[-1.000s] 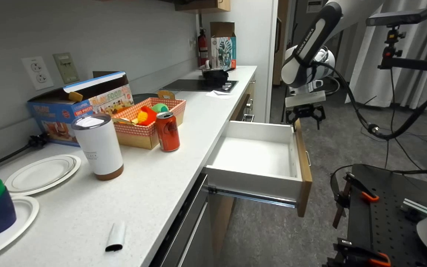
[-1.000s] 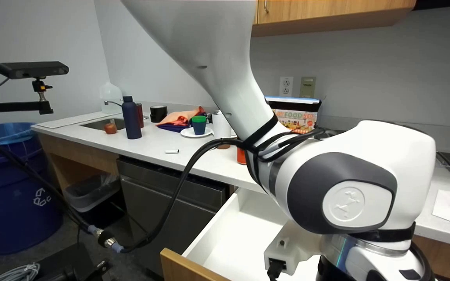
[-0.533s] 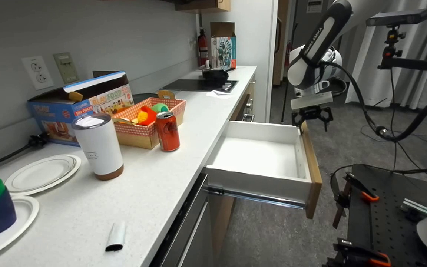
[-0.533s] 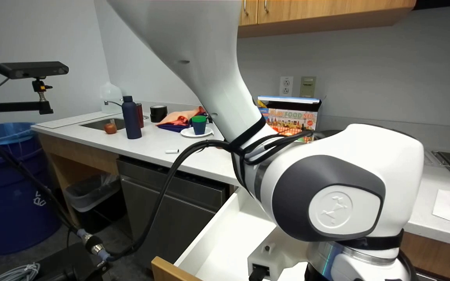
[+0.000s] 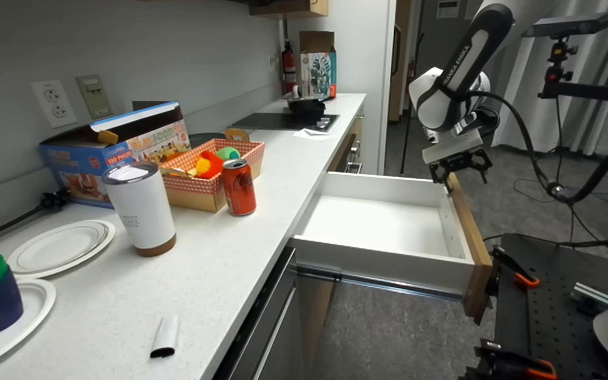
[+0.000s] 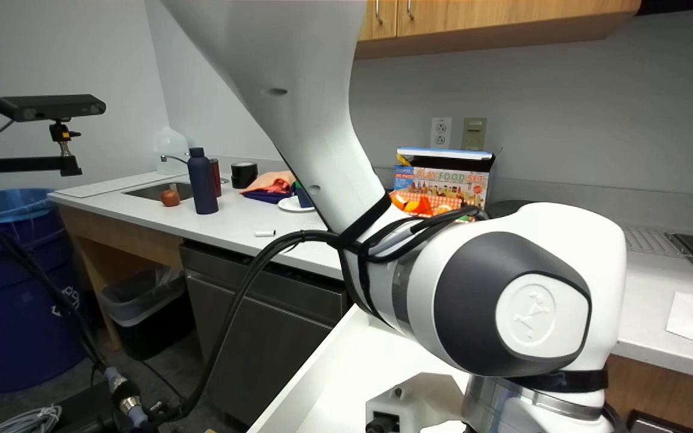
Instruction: Open the drawer fully
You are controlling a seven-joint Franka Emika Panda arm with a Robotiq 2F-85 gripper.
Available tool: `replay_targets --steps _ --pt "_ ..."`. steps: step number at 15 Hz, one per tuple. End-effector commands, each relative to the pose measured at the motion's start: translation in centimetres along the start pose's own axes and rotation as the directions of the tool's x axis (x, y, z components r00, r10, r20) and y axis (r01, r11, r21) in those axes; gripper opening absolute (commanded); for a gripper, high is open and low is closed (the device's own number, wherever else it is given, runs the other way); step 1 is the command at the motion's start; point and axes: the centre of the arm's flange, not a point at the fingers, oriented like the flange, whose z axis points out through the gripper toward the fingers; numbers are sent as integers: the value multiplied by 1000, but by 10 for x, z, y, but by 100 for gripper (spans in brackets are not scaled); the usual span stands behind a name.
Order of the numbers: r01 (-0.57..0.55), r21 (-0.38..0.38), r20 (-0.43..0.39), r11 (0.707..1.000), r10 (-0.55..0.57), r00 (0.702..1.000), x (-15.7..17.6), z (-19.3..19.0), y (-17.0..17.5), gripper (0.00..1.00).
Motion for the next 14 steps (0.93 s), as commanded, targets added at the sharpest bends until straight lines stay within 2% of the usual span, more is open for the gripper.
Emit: replay_targets --steps 1,8,10,14 --pt "-34 -111 -23 993 32 999 -4 -1 21 100" --pt "-39 -164 -94 986 24 995 -4 -1 22 100" --pt "-10 -125 -113 992 -4 994 -3 0 19 100" --pt "71 23 -205 997 -65 977 5 -2 9 100"
